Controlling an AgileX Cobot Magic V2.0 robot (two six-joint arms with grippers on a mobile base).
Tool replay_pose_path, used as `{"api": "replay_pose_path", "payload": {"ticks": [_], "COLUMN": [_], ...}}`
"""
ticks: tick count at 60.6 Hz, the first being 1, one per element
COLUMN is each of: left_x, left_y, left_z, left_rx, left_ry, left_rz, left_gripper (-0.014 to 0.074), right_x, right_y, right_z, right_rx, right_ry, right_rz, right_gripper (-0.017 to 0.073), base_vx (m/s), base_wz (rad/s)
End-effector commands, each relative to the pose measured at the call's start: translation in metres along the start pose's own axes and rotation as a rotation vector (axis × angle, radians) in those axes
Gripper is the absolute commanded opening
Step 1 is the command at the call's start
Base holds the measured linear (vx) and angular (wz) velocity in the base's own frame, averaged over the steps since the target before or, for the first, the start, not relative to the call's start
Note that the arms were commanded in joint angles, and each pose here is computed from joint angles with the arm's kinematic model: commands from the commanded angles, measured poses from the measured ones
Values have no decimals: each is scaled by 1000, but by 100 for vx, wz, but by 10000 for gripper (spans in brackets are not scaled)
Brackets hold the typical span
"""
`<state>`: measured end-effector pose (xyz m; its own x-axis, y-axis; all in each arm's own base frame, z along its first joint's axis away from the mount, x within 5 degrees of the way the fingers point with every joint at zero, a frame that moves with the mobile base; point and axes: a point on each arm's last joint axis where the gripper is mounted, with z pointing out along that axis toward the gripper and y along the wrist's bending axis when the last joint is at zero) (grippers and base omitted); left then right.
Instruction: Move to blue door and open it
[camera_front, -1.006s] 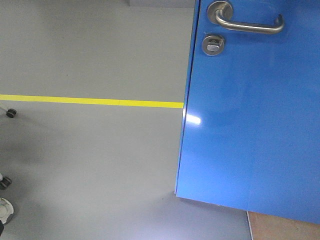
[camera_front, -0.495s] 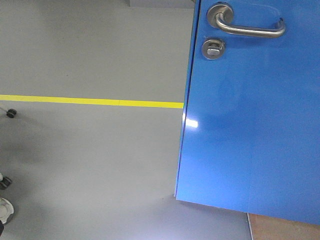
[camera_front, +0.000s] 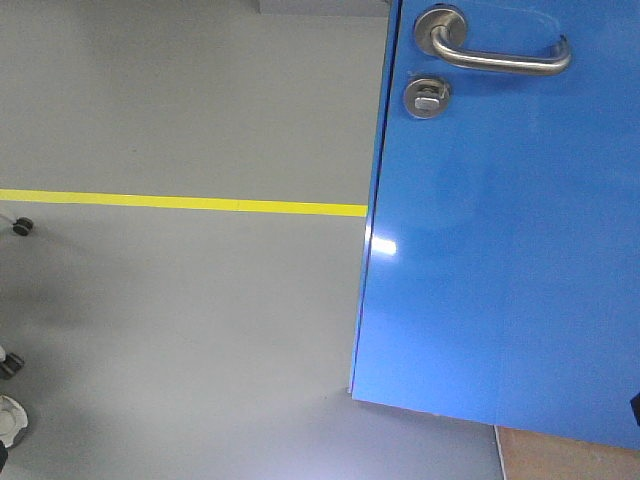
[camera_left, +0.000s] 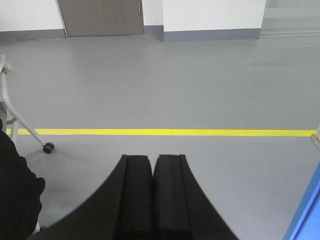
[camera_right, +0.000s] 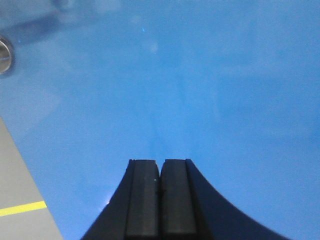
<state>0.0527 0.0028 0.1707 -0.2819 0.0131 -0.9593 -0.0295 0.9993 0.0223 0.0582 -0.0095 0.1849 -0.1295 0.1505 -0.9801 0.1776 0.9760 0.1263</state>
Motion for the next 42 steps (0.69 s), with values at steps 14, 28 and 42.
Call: {"api": "replay_pose_path", "payload": {"ticks": [14,28,42], "left_x": [-18,-18,-18], "left_y": [0,0,0], "left_z": [-5,-5,-5], "left_rx": [3,3,3], "left_ry": [-123,-123,-123], "left_rz": [-4,-4,-4], "left_gripper": [71,71,71], "right_x": [-2,-2,-2], "right_y": [6,7,7], "right_z": [-3,-4,-4], "right_rx": [-114,-129,-130], "right_ry": [-69,-72,-72], "right_rz": [-68,-107,-103], "right_gripper": [-4,-4,-4], "base_vx": [0,0,0], "base_wz": [0,0,0]}}
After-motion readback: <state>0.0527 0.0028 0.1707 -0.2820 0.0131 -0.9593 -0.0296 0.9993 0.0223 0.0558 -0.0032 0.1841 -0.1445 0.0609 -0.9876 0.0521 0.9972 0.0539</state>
